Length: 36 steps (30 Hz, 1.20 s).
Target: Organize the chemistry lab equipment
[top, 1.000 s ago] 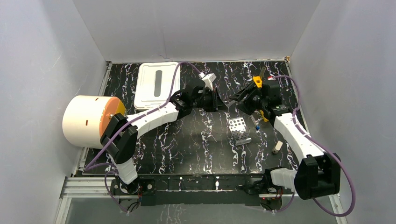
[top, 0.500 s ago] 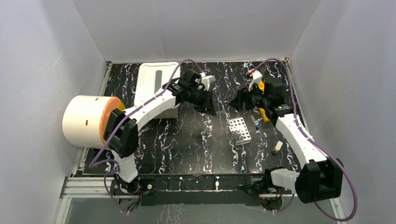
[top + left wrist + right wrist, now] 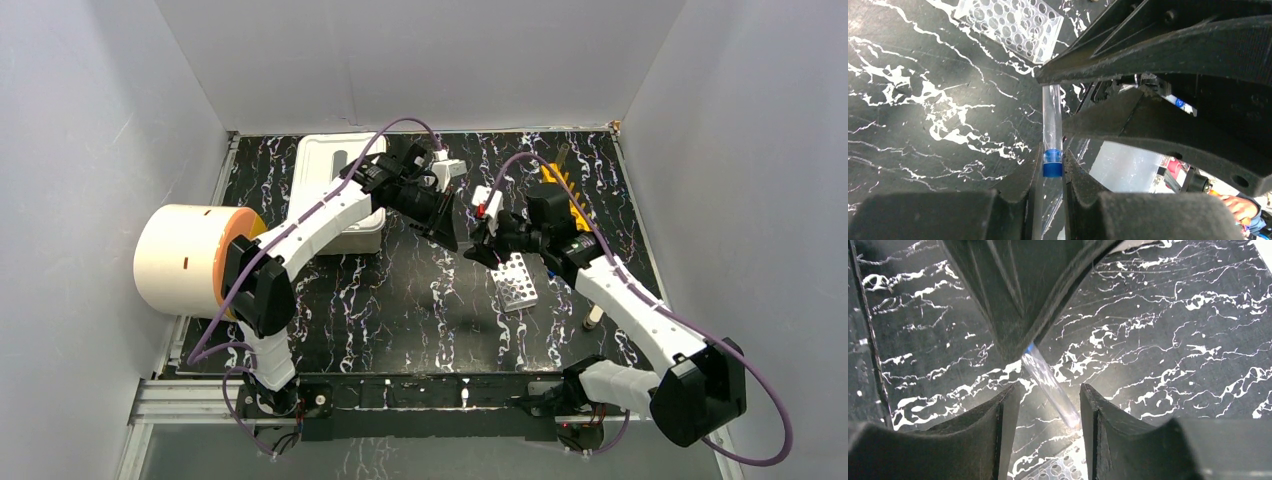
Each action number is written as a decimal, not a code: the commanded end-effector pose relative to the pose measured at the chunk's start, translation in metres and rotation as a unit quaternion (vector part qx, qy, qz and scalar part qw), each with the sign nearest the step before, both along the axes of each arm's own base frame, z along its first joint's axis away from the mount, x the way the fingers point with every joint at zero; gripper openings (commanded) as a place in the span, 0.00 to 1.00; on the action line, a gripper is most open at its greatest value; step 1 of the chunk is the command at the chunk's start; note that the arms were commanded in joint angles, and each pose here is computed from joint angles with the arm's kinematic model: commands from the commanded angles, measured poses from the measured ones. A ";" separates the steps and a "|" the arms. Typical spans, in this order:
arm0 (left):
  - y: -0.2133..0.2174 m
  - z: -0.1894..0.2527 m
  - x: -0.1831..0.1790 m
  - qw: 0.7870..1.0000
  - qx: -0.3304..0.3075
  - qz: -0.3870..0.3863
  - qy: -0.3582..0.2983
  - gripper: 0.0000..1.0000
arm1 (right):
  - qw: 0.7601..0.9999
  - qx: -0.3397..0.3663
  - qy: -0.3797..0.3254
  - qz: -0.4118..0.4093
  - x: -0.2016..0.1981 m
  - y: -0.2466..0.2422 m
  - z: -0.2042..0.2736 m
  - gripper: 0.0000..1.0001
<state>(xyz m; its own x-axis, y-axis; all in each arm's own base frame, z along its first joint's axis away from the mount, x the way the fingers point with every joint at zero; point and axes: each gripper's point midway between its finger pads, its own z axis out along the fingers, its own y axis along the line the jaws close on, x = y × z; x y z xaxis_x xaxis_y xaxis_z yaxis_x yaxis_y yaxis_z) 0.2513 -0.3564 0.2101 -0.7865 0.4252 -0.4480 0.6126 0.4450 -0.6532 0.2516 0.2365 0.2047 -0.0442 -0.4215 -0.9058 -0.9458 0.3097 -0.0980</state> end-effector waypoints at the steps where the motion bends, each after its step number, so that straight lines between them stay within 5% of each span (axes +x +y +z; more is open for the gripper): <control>1: 0.014 0.012 -0.003 1.000 -0.004 -0.007 0.006 0.00 | 0.998 -0.020 -0.058 0.020 0.008 0.004 0.022 0.54; 23: 0.015 0.022 -0.008 0.999 -0.023 -0.017 0.020 0.00 | 0.993 -0.056 -0.065 0.077 0.015 0.035 0.012 0.47; 33: 0.016 0.023 -0.001 0.999 -0.031 -0.005 0.035 0.00 | 0.994 -0.040 -0.034 0.096 0.005 0.041 0.012 0.23; 36: 0.019 0.027 0.008 0.998 -0.041 0.009 0.040 0.19 | 0.995 -0.036 -0.024 0.091 0.003 0.041 0.011 0.19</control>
<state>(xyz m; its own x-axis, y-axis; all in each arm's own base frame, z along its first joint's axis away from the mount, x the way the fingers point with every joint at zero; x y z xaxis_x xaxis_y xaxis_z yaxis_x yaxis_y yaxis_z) 0.2567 -0.3370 0.2123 -0.8163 0.4113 -0.4055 0.5681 0.4455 -0.6919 0.2496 0.2691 0.1911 0.0548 -0.5313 -0.8454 -0.9832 0.1191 -0.1385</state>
